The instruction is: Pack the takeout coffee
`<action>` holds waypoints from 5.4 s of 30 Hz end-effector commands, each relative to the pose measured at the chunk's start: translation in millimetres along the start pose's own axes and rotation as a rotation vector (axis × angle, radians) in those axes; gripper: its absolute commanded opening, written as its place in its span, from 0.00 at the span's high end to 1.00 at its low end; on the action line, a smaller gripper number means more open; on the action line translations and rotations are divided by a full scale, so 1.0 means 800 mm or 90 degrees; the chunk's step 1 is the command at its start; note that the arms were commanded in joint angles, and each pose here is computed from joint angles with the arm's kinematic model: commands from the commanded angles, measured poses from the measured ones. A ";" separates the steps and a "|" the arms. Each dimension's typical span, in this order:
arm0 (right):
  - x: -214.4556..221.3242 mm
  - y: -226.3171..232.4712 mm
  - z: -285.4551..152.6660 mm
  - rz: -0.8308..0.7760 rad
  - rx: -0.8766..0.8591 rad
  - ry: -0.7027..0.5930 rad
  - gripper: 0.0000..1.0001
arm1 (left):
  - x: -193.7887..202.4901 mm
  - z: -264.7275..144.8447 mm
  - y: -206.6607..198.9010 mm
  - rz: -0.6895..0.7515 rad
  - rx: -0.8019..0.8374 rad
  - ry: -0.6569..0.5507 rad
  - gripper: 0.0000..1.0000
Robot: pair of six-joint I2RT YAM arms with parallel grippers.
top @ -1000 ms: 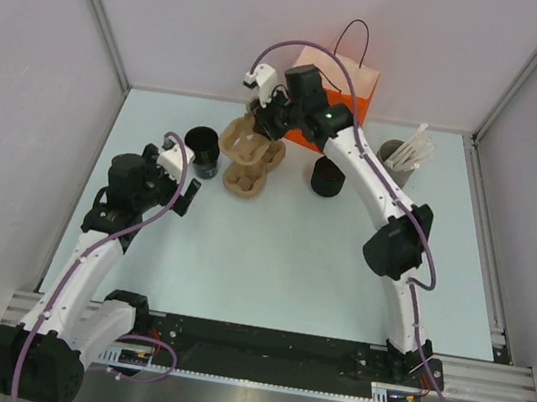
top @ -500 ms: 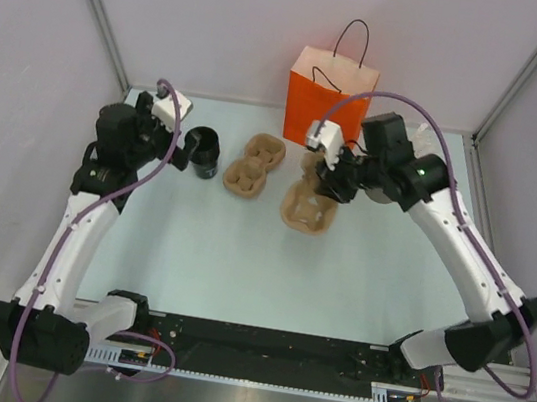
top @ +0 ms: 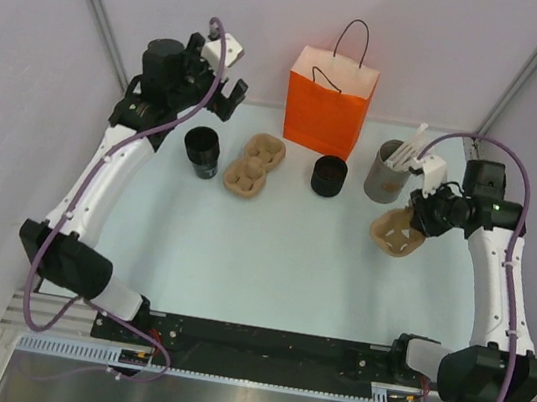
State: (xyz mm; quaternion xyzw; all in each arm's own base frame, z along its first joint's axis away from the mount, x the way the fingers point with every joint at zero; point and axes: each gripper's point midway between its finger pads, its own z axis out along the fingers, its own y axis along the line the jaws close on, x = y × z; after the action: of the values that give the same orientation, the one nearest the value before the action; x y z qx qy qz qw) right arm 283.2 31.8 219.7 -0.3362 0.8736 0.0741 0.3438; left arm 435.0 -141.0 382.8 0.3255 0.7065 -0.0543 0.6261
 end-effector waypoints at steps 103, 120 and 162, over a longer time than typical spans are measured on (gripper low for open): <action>0.118 -0.080 0.061 0.257 0.100 -0.016 0.25 | -0.270 0.177 -0.035 0.204 -0.430 -0.458 0.96; 0.110 -0.079 0.052 0.251 0.107 -0.033 0.25 | -0.316 0.060 -0.006 0.180 -0.497 -0.391 1.00; 0.056 -0.067 0.006 0.196 0.124 -0.112 0.21 | -0.128 -0.021 -0.208 0.074 -0.318 -0.156 0.98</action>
State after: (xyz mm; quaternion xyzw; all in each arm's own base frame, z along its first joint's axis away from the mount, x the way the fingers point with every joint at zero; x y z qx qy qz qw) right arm 289.4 -33.8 173.0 -0.1495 0.8954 0.0720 0.4131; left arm 336.1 -315.8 400.5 0.2430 0.6036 0.1313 0.7479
